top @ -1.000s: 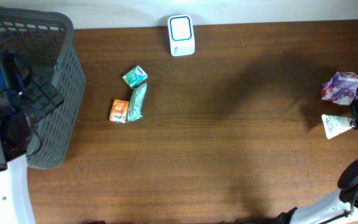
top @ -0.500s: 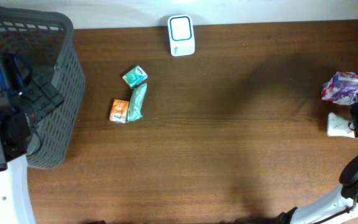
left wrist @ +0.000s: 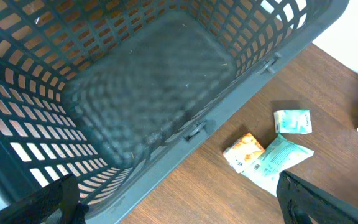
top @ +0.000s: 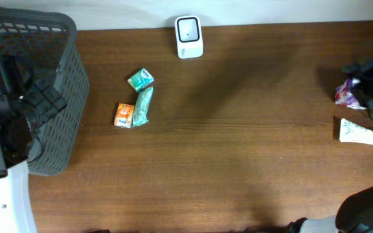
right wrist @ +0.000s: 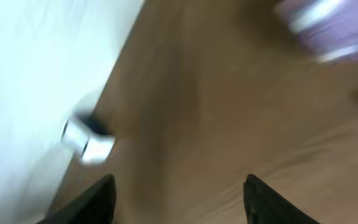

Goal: Scan the item barcode
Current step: 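Move the right gripper to the mint-green pack and grasp it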

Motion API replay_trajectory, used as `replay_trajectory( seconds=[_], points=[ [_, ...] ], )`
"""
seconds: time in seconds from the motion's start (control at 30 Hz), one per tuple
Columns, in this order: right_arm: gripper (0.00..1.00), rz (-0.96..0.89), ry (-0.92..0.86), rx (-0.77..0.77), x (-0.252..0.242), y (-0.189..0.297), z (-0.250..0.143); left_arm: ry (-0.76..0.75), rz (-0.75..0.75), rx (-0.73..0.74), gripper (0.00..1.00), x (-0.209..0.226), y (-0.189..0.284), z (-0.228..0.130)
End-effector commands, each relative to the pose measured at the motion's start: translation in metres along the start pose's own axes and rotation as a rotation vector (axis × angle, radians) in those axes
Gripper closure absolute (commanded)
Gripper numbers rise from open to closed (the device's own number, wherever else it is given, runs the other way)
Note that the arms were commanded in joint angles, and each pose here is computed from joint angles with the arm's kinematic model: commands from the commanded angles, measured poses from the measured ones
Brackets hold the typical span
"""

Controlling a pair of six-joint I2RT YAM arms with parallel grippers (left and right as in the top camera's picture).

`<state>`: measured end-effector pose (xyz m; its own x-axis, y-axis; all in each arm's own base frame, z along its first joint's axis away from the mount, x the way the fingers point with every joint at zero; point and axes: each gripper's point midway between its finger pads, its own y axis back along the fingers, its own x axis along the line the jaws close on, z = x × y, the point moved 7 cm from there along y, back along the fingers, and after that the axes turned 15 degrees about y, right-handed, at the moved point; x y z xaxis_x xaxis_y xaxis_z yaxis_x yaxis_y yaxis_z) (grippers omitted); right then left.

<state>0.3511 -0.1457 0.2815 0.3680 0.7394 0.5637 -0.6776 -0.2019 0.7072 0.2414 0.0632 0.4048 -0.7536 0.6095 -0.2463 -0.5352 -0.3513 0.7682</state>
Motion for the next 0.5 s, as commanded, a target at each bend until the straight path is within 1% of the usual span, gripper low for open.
replay_trajectory(
  seconds=[0.0, 0.07, 0.1, 0.17, 0.23, 0.27, 0.3, 0.37, 0.47],
  points=[
    [0.32, 0.146, 0.23, 0.137, 0.069, -0.034, -0.034, 0.016, -0.002, -0.008, 0.01, 0.002, 0.003, 0.001],
    [0.31, 0.13, 0.337, 0.189, 0.102, -0.061, -0.059, 0.017, -0.002, -0.008, 0.01, 0.002, 0.003, 0.001],
    [0.19, 0.12, 0.409, 0.217, 0.122, -0.082, -0.077, 0.016, -0.002, -0.008, 0.01, 0.002, 0.003, 0.001],
    [0.02, 0.147, 0.485, 0.276, 0.147, -0.11, -0.106, 0.016, -0.002, -0.008, 0.01, 0.002, 0.003, 0.001],
    [0.01, 0.209, 0.587, 0.375, 0.182, -0.155, -0.159, 0.016, -0.002, -0.008, 0.01, 0.002, 0.003, 0.001],
    [0.0, 0.239, 0.613, 0.4, 0.192, -0.169, -0.176, 0.016, -0.002, -0.008, 0.01, 0.002, 0.003, 0.001],
    [0.01, 0.29, 0.631, 0.426, 0.206, -0.185, -0.197, 0.016, -0.002, -0.008, 0.01, 0.002, 0.003, 0.001],
    [0.01, 0.449, 0.681, 0.471, 0.235, -0.212, -0.239, 0.016, -0.002, -0.008, 0.01, 0.002, 0.003, 0.001],
    [0.01, 0.502, 0.671, 0.494, 0.252, -0.24, -0.28, 0.016, -0.002, -0.008, 0.01, 0.002, 0.003, 0.001]
  ],
)
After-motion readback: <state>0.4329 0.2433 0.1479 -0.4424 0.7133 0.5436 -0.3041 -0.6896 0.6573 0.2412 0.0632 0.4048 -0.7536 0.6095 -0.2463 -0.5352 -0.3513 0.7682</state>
